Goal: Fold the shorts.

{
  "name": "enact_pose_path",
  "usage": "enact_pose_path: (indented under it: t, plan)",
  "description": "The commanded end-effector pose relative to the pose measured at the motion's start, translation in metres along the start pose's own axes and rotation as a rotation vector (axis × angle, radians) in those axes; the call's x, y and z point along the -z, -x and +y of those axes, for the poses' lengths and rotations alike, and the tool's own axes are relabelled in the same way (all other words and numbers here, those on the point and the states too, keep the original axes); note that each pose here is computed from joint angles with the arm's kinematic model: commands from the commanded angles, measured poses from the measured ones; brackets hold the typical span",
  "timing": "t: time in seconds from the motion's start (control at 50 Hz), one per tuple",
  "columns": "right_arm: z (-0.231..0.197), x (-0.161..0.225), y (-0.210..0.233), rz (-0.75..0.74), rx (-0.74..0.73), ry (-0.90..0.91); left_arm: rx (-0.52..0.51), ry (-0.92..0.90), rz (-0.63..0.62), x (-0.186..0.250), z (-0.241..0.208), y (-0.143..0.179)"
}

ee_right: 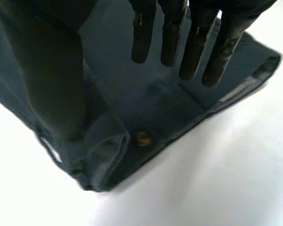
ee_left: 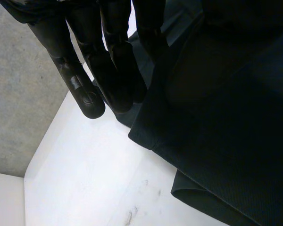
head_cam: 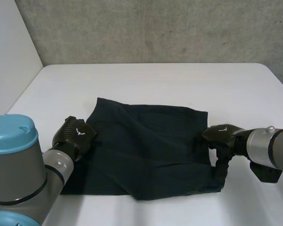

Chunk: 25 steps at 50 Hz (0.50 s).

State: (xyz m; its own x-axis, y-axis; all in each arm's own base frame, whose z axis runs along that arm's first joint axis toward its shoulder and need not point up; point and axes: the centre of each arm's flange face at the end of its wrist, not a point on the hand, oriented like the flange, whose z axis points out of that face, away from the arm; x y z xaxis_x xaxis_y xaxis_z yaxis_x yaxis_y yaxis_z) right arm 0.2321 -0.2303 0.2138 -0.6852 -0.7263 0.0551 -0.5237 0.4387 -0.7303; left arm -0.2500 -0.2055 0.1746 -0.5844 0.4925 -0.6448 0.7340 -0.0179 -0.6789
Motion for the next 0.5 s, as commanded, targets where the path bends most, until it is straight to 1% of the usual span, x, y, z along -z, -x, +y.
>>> enact_pose_path:
  t: [0.02, 0.22, 0.34, 0.42, 0.44, 0.48, 0.5]
  plan:
    - [0.002, 0.003, 0.003, -0.063, -0.107, 0.02, 0.002, -0.005, -0.002, 0.005, 0.0, 0.001]
    - [0.013, 0.005, 0.01, -0.084, -0.131, 0.066, 0.005, -0.001, -0.006, 0.0, 0.001, 0.002]
    - [0.029, 0.003, 0.016, -0.097, -0.13, 0.108, 0.007, 0.002, -0.003, -0.001, 0.002, 0.002]
    - [0.024, -0.004, 0.013, -0.065, -0.06, 0.024, 0.004, 0.014, 0.016, -0.003, 0.006, -0.003]
    - [0.018, -0.008, 0.009, -0.031, -0.01, -0.033, 0.003, 0.017, 0.018, -0.004, 0.007, -0.003]
    - [0.01, -0.011, 0.002, 0.013, 0.043, -0.087, -0.004, 0.012, 0.014, -0.009, 0.006, -0.004]
    - [-0.001, -0.013, -0.004, 0.068, 0.11, -0.149, -0.003, 0.006, 0.009, -0.011, 0.005, -0.003]
